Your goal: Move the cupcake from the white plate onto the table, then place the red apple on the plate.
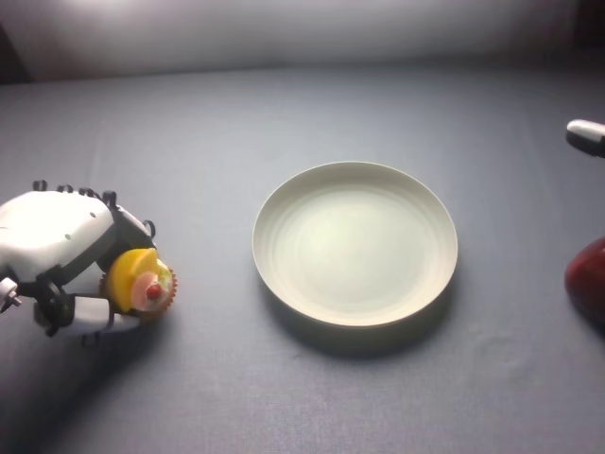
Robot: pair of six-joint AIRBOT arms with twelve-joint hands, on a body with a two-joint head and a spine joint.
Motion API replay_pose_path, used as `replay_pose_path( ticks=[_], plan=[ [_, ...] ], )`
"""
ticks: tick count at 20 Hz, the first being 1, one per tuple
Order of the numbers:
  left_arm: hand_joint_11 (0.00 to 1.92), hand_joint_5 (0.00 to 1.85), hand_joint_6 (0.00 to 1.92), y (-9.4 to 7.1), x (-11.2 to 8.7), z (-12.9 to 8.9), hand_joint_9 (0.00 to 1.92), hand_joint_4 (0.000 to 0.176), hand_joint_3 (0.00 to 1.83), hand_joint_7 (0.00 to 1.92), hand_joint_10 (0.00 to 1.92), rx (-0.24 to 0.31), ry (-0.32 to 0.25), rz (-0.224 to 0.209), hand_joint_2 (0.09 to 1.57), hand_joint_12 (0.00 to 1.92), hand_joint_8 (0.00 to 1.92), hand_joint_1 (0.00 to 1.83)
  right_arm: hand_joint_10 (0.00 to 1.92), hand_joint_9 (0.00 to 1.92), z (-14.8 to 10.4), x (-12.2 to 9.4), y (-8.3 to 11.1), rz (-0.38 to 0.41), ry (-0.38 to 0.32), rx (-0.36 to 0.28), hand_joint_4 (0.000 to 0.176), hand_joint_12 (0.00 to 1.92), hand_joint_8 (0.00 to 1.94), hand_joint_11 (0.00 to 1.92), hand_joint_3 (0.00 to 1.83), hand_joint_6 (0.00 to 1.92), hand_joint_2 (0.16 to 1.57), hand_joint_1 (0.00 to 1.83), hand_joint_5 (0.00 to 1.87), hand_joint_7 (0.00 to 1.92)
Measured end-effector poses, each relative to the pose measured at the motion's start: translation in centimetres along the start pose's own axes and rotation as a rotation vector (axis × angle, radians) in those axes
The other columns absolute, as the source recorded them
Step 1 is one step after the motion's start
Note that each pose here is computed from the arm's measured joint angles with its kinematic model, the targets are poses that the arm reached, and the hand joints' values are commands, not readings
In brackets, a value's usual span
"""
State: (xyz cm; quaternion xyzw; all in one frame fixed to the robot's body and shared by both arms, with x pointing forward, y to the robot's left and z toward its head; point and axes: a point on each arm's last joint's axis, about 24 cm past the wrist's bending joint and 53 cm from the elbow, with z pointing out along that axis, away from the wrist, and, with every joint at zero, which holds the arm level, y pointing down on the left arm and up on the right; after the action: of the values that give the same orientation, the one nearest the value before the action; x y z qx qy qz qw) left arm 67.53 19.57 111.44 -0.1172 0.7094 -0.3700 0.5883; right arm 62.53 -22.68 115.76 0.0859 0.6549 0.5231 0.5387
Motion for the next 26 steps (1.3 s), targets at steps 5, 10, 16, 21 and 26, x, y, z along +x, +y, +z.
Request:
replay_pose_path(
  ticks=[5, 10, 16, 21, 26],
  plan=[
    [0.36, 0.67, 0.00, 0.9, 0.4, -0.6, 0.77, 0.000, 0.00, 0.71, 0.02, -0.024, 0.002, -0.007, 0.90, 0.73, 0.00, 1.14, 0.00, 0.14, -0.4, 0.4, -1.9, -0.072, 0.091, 0.085, 0.125, 0.62, 0.00, 0.00, 0.00, 0.00, 0.85, 0.76, 0.03, 0.16],
    [0.03, 0.29, 0.00, 0.6, 0.3, -1.3, 0.46, 0.114, 0.00, 0.38, 0.00, -0.022, -0.006, -0.014, 0.84, 1.10, 0.00, 0.82, 0.01, 0.39, -0.5, 0.8, -4.7, -0.136, 0.174, 0.196, 0.080, 0.78, 0.00, 0.18, 0.00, 0.00, 0.82, 0.72, 0.07, 0.32],
    [0.00, 0.00, 0.00, -2.3, -2.0, -2.6, 0.16, 0.176, 0.00, 0.06, 0.00, 0.065, -0.084, 0.001, 0.80, 0.55, 0.00, 0.76, 0.04, 0.77, 1.3, 2.1, -5.6, -0.168, 0.221, 0.210, 0.000, 0.82, 0.01, 0.52, 0.00, 0.00, 0.87, 0.99, 0.51, 0.64],
    [0.00, 0.05, 0.00, -4.6, -3.0, -3.6, 0.13, 0.176, 0.00, 0.04, 0.00, 0.140, -0.127, 0.012, 0.80, 0.68, 0.00, 0.78, 1.06, 1.05, 2.4, 1.7, -5.1, -0.196, 0.209, 0.195, 0.000, 1.20, 0.77, 0.93, 0.00, 0.45, 1.04, 1.39, 1.20, 1.10],
    [0.00, 0.03, 0.00, -4.7, -3.2, -4.6, 0.04, 0.176, 0.00, 0.01, 0.02, 0.140, -0.147, 0.004, 0.82, 0.51, 0.00, 0.72, 1.15, 0.95, 6.4, 0.1, 0.3, -0.195, 0.122, 0.024, 0.000, 1.32, 1.10, 0.78, 0.00, 0.69, 1.09, 1.39, 1.08, 0.96]
  ],
)
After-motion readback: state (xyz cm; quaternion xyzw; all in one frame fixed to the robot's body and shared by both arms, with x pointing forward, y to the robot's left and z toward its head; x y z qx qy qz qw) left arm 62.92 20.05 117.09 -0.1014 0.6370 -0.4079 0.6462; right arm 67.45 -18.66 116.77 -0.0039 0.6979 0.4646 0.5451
